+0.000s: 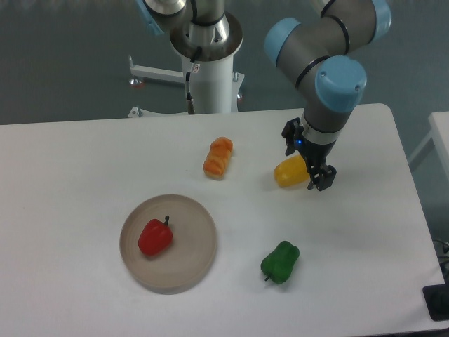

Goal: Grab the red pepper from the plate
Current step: 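Move the gripper from beside the yellow pepper over the red pepper on the plate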

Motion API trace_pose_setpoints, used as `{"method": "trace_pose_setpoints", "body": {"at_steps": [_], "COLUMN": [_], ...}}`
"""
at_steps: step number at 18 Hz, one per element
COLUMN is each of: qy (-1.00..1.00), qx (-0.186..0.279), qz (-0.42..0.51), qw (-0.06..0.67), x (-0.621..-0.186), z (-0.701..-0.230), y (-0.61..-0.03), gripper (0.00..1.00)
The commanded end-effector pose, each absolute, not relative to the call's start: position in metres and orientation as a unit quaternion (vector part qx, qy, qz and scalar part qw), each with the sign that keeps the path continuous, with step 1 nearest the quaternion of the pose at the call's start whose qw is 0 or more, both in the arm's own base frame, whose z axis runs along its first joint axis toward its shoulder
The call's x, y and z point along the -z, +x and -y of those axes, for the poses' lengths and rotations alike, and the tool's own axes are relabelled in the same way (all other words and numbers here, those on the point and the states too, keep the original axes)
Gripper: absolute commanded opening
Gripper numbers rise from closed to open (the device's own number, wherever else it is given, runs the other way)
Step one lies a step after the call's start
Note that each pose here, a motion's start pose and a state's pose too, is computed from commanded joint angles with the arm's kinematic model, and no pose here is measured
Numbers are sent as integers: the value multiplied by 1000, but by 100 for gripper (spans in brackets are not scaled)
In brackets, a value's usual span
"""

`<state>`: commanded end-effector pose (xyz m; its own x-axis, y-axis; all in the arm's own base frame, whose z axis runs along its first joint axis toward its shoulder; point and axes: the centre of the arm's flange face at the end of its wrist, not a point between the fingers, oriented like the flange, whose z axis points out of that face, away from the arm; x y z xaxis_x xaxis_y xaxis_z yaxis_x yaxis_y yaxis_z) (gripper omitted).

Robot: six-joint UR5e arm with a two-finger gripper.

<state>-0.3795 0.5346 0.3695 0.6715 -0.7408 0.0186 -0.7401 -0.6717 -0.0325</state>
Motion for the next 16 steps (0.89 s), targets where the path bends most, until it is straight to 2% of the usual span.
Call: {"method": "trace_pose_setpoints", "body": {"at_steps": [11,16], "qy": [-917,-939], "qx": [23,30], "qz": [-397,-343], "qw": [17,14], "x": [-368,-362], "z": [-542,-586], "y": [-371,-308], "gripper": [100,100]}}
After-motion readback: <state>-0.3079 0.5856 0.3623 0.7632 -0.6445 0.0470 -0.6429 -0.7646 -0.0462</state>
